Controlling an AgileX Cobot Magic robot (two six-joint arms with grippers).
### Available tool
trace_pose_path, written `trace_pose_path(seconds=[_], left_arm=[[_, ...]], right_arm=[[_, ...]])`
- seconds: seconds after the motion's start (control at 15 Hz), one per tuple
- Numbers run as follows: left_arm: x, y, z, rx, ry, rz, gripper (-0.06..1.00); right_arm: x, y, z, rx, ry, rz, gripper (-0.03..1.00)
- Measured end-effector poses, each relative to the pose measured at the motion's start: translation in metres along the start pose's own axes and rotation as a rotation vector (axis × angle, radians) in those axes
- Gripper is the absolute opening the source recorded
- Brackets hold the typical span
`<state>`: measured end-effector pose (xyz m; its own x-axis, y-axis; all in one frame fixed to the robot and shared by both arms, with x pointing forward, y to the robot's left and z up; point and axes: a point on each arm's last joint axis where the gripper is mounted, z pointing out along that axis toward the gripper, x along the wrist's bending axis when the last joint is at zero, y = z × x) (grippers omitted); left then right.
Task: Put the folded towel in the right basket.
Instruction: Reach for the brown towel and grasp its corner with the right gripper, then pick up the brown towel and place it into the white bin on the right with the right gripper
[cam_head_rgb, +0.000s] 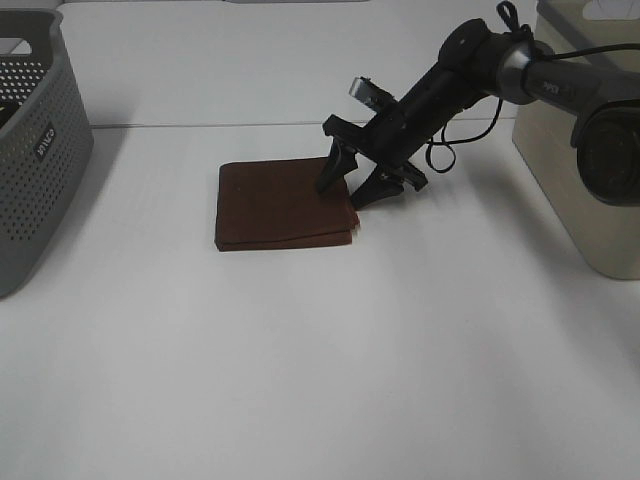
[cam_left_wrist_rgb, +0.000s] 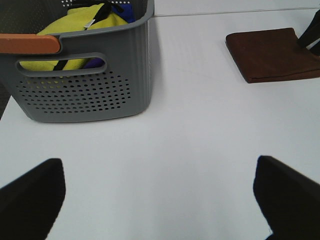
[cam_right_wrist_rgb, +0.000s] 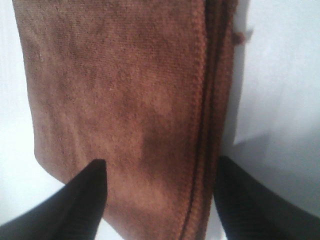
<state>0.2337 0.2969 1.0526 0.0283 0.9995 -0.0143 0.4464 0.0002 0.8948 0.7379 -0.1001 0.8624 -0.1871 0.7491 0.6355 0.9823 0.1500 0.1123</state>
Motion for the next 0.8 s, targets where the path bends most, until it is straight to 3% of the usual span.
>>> trace_pose_path(seconds=[0.13, 0.33, 0.47, 0.6, 0.8], left_arm=[[0.000, 0.000, 0.000, 0.000, 0.000, 0.000, 0.97], [0.000, 0.000, 0.000, 0.000, 0.000, 0.000, 0.97], [0.000, 0.000, 0.000, 0.000, 0.000, 0.000, 0.97], [0.000, 0.000, 0.000, 0.000, 0.000, 0.000, 0.97], [0.000, 0.000, 0.000, 0.000, 0.000, 0.000, 0.97]], right_arm=[[0.004, -0.001, 0.007, 0.001, 0.006, -0.009, 0.50], [0.012, -0.003, 0.015, 0.000, 0.008, -0.025, 0.45], [0.011, -0.003, 0.015, 0.000, -0.003, -0.029, 0.30], [0.010, -0.003, 0.016, -0.001, -0.007, -0.030, 0.08], [0.018, 0.002, 0.008, -0.002, -0.001, -0.067, 0.05]])
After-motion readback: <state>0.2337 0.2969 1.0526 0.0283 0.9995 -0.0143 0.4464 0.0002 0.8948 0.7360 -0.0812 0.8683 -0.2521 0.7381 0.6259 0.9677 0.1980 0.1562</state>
